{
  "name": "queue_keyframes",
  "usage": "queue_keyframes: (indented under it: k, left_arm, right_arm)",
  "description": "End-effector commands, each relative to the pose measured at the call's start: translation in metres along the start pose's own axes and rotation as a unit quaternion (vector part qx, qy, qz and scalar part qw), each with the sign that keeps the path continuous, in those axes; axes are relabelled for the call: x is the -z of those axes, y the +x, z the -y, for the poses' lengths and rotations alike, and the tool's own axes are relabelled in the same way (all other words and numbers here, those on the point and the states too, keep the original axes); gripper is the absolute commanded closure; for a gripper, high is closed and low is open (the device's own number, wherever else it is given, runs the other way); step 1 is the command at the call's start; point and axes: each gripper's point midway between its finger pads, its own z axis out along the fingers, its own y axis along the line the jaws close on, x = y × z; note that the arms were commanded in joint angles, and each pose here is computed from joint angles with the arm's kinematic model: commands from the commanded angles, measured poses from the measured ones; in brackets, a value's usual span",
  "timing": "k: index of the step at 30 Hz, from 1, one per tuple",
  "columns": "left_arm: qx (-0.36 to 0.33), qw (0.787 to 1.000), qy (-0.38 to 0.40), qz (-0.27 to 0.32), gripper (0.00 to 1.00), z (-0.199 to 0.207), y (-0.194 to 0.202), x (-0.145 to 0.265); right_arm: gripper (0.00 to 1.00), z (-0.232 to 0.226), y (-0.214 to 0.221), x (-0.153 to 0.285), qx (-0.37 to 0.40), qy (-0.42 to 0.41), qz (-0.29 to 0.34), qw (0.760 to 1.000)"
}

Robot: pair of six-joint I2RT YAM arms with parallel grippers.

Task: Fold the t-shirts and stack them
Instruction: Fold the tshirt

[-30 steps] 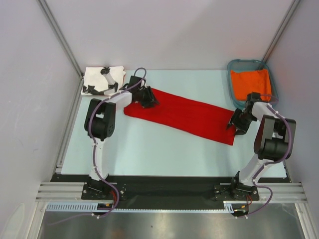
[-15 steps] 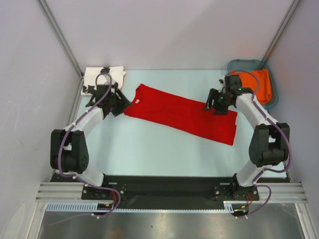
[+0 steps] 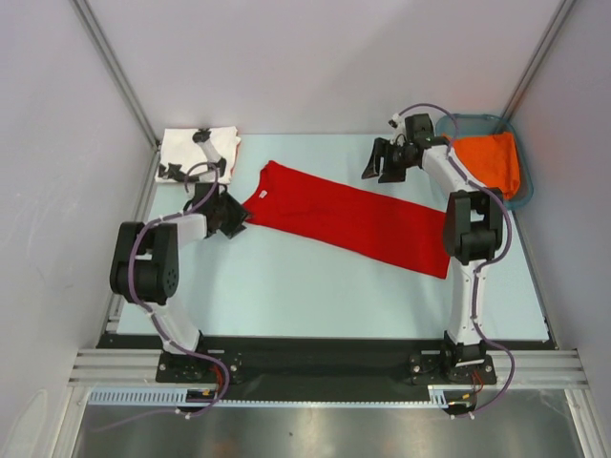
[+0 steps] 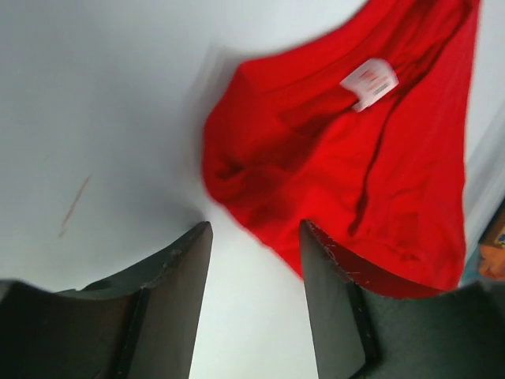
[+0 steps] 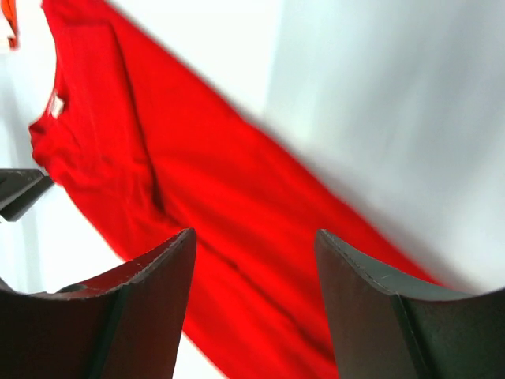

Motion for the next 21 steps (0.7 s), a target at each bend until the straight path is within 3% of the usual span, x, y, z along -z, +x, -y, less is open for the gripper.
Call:
queue_keyframes:
  k: [1, 5, 11, 12, 14, 17, 19, 21]
  left_arm:
    - [0.025, 1.000, 0.011, 0.013, 0.44, 0.004, -0.005, -0.019]
    - [0.012, 1.000, -0.004, 0.026, 0.54, 0.002, -0.015, -0.027]
    - [-0.039, 0.999, -0.033, 0.015, 0.90, 0.015, -0.039, -0.048]
    - [-0.050, 0.998, -0.019, 0.027, 1.00, 0.032, -0.054, -0.049]
    - [-0.074, 0.996, -0.031, 0.030, 1.00, 0.032, -0.063, -0.059]
    - [-0.110, 0.991, -0.007, 0.078, 1.00, 0.075, -0.110, -0.065]
    - [-0.136, 0.987, -0.004, 0.086, 1.00, 0.082, -0.123, -0.080]
    - [-0.161, 0.979, 0.045, 0.116, 1.00, 0.127, -0.153, -0.079]
  right_arm:
    - [0.33, -0.026, -0.038, 0.006, 0.034, -0.034, 0.040, 0.998]
    - [0.33, -0.027, -0.052, 0.010, 0.038, -0.030, 0.058, 0.997]
    - [0.32, -0.023, -0.061, 0.017, 0.032, -0.029, 0.074, 0.996]
    - [0.32, -0.021, -0.061, 0.016, 0.030, -0.031, 0.075, 0.996]
    - [0.32, -0.019, -0.059, 0.014, 0.022, -0.038, 0.072, 0.996]
    - [0.32, -0.010, -0.057, 0.009, 0.016, -0.030, 0.068, 0.997]
    - [0.32, -0.001, -0.054, 0.004, 0.005, -0.027, 0.061, 0.998]
    - [0.32, 0.010, -0.047, -0.003, -0.012, -0.030, 0.046, 0.998]
